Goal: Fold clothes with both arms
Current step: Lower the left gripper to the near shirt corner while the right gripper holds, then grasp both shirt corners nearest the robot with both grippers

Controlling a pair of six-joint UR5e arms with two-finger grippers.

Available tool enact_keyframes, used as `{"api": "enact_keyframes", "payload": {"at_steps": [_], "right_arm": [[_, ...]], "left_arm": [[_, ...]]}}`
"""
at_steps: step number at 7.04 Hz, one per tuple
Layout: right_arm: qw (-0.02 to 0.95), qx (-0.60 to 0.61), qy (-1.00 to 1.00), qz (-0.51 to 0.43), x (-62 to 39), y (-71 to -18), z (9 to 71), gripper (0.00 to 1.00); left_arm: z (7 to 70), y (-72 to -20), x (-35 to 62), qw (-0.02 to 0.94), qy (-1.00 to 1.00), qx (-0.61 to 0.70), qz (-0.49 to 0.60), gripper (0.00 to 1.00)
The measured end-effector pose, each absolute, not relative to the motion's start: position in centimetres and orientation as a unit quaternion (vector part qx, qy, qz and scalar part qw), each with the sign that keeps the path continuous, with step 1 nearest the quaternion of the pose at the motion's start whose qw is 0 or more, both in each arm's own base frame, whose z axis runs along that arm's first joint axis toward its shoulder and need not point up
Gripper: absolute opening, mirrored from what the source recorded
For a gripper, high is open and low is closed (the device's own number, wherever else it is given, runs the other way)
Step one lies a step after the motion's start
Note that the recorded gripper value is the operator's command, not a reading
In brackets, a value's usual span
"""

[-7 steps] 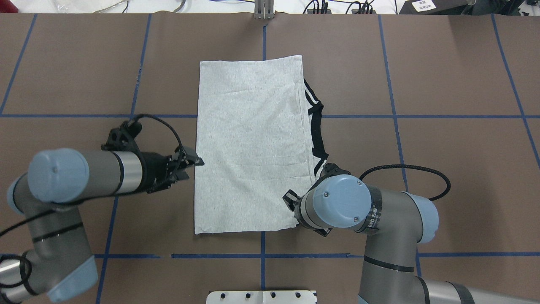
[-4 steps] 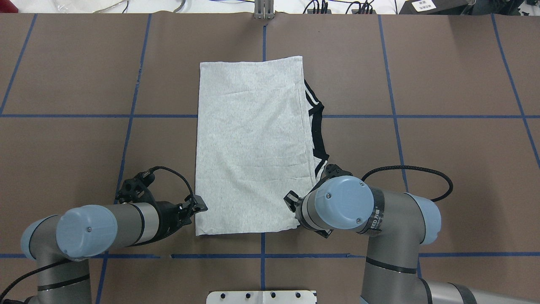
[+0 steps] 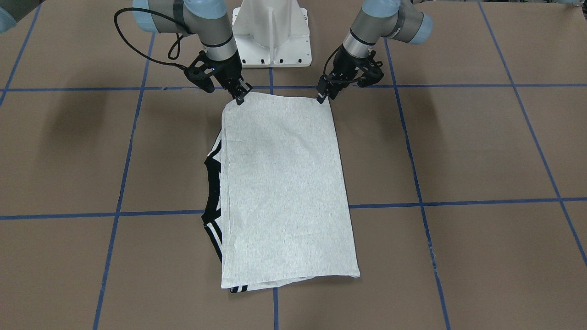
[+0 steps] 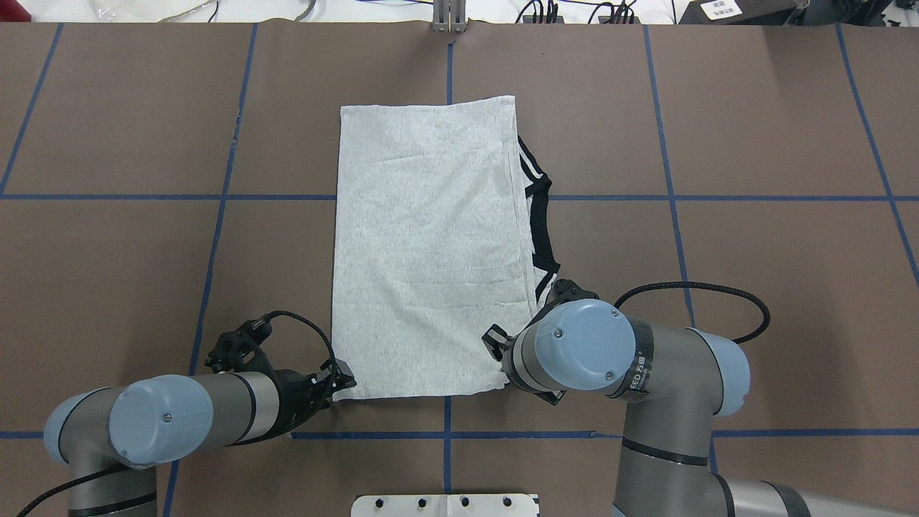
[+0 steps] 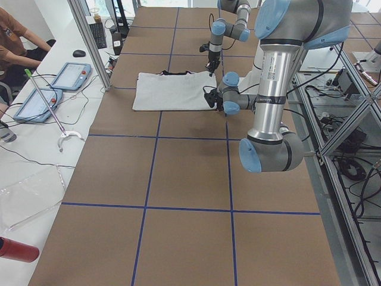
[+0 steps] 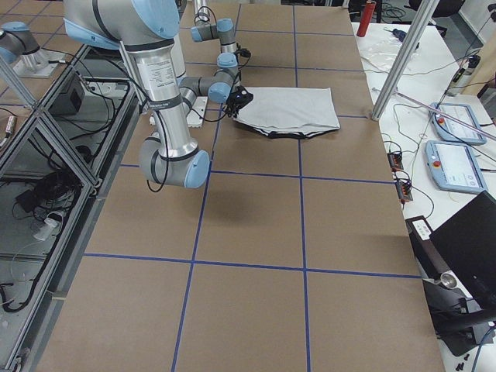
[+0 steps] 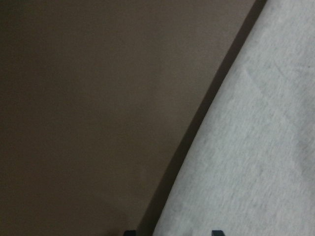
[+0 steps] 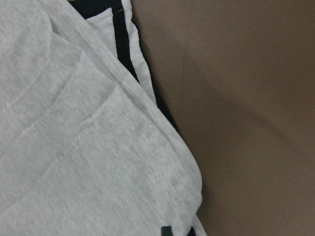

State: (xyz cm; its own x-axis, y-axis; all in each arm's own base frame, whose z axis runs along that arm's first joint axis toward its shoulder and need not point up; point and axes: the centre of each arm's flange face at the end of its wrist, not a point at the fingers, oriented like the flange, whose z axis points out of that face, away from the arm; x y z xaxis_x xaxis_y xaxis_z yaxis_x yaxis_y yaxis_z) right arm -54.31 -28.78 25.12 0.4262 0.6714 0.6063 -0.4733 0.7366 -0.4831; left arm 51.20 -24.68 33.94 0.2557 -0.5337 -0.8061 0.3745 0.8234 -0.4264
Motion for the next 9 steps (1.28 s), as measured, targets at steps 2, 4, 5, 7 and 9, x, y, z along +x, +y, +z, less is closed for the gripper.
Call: {"api": "enact_keyframes", "payload": {"at_steps": [2, 4, 5, 7, 9], "right_arm": [[0.836, -0.12, -0.412, 0.342, -54.3, -28.8, 25.1, 0.0], [0.836, -0.12, -0.413, 0.342, -54.2, -28.8, 25.1, 0.0], [0.835, -0.122, -0.415, 0.341, -54.1, -28.5, 24.8, 0.0], [0.826, -0.143, -0.419, 0.348, -52.9, -25.8, 24.6, 0.0], [0.807, -0.17, -0.443, 0.351, -48.4, -22.8, 22.9, 0.0]], "left_arm": [[33.7, -24.6, 51.1, 0.779, 0.538, -0.089, -0.309, 0.0], [33.4, -24.5, 51.0, 0.775, 0.54, -0.094, -0.315, 0.0], [32.8, -24.4, 50.6, 0.772, 0.545, -0.096, -0.314, 0.0], [30.1, -23.7, 47.5, 0.755, 0.568, -0.105, -0.308, 0.0], [25.9, -22.7, 43.4, 0.738, 0.593, -0.113, -0.3, 0.0]]}}
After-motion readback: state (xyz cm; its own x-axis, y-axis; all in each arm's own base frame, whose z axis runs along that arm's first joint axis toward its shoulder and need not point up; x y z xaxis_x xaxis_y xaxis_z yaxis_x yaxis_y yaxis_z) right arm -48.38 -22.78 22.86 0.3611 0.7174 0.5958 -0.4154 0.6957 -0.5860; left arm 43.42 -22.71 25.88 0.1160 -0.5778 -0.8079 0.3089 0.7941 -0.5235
